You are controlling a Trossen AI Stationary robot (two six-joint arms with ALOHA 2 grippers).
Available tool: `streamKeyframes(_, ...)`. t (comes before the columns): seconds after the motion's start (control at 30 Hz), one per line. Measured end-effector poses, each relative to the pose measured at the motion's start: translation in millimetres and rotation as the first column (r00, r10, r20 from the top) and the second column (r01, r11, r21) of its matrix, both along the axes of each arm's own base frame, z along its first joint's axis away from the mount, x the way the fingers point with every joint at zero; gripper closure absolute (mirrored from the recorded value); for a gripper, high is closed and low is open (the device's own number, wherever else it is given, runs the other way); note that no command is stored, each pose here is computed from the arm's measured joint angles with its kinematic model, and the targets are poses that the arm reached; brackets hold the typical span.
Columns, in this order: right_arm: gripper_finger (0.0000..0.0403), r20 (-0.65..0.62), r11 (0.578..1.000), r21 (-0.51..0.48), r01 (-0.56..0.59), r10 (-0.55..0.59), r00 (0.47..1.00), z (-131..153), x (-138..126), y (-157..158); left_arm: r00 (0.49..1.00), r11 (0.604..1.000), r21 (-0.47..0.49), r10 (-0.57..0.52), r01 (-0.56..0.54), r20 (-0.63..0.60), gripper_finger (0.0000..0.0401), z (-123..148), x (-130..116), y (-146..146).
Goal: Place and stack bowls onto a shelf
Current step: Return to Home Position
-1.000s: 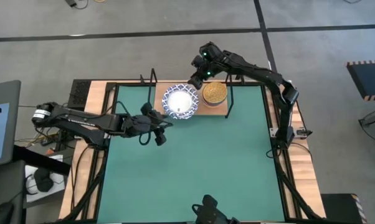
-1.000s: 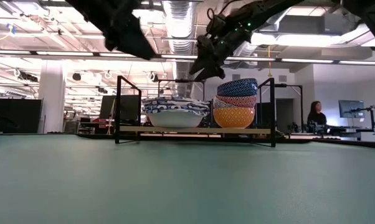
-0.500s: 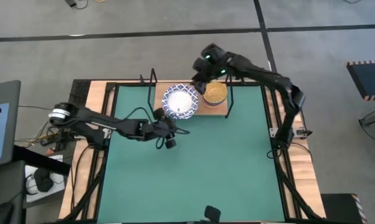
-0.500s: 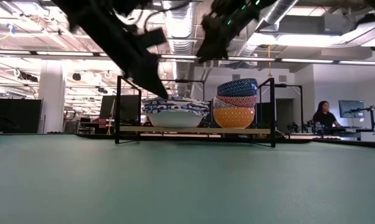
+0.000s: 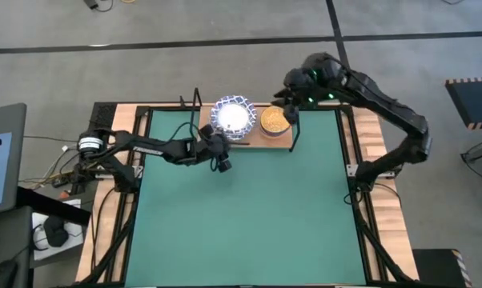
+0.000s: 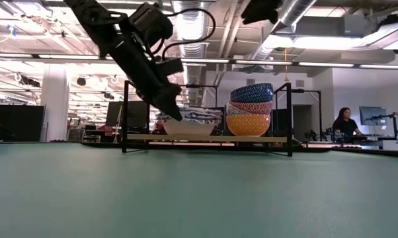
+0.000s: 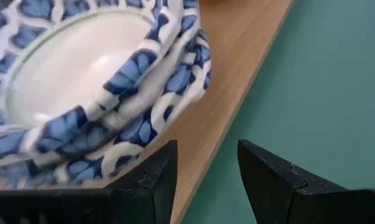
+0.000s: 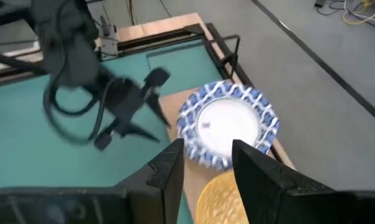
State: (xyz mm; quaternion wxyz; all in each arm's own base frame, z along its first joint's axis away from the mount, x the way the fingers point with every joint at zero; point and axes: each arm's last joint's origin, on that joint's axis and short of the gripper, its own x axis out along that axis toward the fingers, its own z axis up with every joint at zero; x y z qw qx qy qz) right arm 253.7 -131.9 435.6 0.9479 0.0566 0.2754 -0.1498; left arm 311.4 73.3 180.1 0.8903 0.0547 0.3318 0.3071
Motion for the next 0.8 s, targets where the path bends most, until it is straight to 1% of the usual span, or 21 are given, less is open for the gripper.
streamKeyframes(0.1, 0.0244, -0.005, 1.000, -0.002, 0.003, -0.003, 1.000, -9, -12, 16, 1.000, 1.000, -0.009, -0.007, 0.007, 0.023, 0.0248, 8, -3, 2)
streamKeyframes(0.23, 0.0244, 0.009, 1.000, -0.002, 0.020, -0.020, 1.000, -36, -27, 37, 1.000, 1.000, 0.005, -0.021, 0.021, 0.018, 0.0248, 24, -12, -6)
streamKeyframes(0.3, 0.0244, 0.053, 1.000, -0.007, 0.024, -0.024, 0.998, -51, -36, 49, 1.000, 1.000, 0.026, -0.013, 0.012, 0.013, 0.0248, 34, -19, -12)
streamKeyframes(0.37, 0.0244, 0.106, 1.000, -0.006, 0.012, -0.011, 0.994, -67, -46, 63, 0.999, 0.999, 0.046, -0.014, 0.012, 0.039, 0.0248, 46, -26, -19)
streamKeyframes(0.5, 0.0244, 0.254, 0.999, -0.021, -0.049, 0.052, 0.966, -99, -63, 92, 0.987, 0.996, 0.064, -0.065, 0.056, 0.146, 0.0248, 64, -46, -36)
streamKeyframes(0.53, 0.0244, 0.287, 0.998, -0.030, -0.058, 0.064, 0.956, -108, -66, 99, 0.979, 0.995, 0.072, -0.081, 0.068, 0.189, 0.0248, 66, -51, -40)
streamKeyframes(0.63, 0.0244, 0.346, 0.997, -0.042, -0.067, 0.077, 0.935, -136, -74, 117, 0.928, 0.987, 0.093, -0.155, 0.131, 0.338, 0.0254, 67, -70, -52)
streamKeyframes(0.73, 0.0244, 0.391, 0.992, -0.052, -0.113, 0.124, 0.912, -162, -79, 135, 0.841, 0.967, 0.107, -0.255, 0.232, 0.477, 0.0272, 61, -91, -65)
streamKeyframes(0.8, 0.0244, 0.437, 0.989, -0.061, -0.134, 0.147, 0.887, -172, -82, 147, 0.774, 0.950, 0.125, -0.306, 0.286, 0.554, 0.0289, 59, -105, -72)
